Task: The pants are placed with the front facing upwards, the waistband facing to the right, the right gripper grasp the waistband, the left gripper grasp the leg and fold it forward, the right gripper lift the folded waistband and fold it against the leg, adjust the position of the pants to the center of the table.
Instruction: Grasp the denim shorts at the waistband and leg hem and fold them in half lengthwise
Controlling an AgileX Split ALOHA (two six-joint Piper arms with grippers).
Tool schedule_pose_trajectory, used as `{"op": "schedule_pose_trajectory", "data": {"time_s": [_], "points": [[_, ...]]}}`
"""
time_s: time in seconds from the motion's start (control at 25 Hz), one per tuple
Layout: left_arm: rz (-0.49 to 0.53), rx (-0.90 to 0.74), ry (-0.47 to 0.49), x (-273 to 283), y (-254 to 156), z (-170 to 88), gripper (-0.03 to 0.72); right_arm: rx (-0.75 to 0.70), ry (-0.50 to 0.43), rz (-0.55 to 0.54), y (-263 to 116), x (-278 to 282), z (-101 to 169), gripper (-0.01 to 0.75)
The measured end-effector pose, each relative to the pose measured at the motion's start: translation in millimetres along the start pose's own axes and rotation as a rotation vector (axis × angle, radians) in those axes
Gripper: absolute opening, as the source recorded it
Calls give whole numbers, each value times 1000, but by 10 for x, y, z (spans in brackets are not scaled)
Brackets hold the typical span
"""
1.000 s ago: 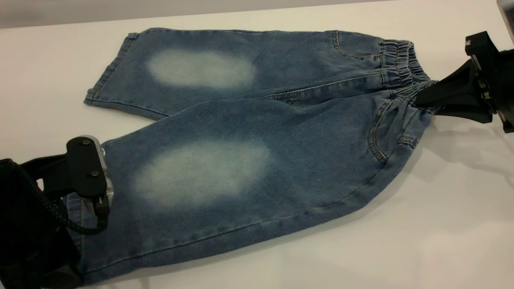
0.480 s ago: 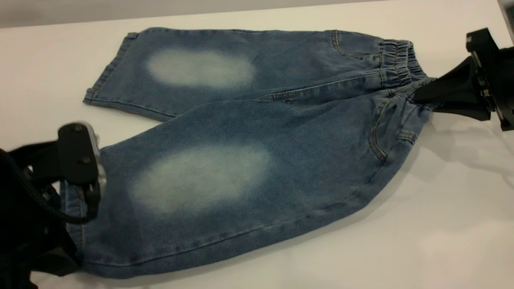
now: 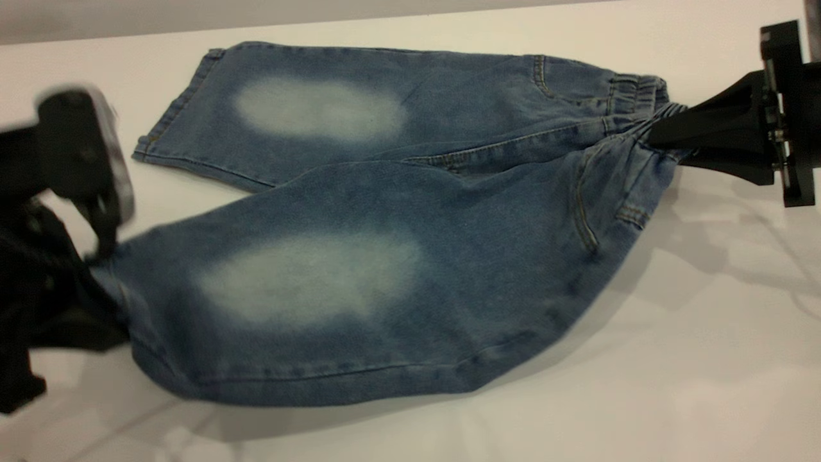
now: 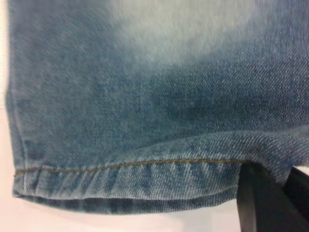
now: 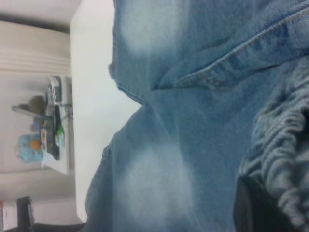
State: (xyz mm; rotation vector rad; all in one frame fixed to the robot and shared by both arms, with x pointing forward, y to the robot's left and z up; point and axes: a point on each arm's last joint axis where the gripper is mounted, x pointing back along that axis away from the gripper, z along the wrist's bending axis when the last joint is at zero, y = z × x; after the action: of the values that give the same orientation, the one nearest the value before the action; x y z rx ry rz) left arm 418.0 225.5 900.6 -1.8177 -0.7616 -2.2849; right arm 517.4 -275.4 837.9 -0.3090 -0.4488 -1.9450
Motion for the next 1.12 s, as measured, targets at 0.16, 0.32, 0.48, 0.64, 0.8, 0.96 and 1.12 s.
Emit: {"op": "schedule_pose_trajectory", "data": {"time_s": [0.16, 0.32, 0.48, 0.64, 0.8, 0.96, 1.12], "points": [[-22, -5, 35, 170, 7, -4, 68, -17, -39, 6, -205, 105, 95, 48], [-21, 9, 67, 338, -20, -21, 68, -27, -40, 11, -422, 212, 228, 48], [-16, 12, 124, 539, -72, -40, 68, -32, -46, 14, -635, 312, 339, 48], [-58, 17, 235, 744, -99, -25, 68, -17, -65, 9, -766, 385, 416, 48], [-145, -8, 379, 900, -67, 40, 68, -1, -54, 0, -764, 401, 456, 48], [-171, -8, 457, 905, -37, 136, 68, 1, -54, 0, -761, 401, 457, 48], [-167, 27, 518, 871, -39, 303, 68, 16, -49, -7, -710, 395, 468, 48]]}}
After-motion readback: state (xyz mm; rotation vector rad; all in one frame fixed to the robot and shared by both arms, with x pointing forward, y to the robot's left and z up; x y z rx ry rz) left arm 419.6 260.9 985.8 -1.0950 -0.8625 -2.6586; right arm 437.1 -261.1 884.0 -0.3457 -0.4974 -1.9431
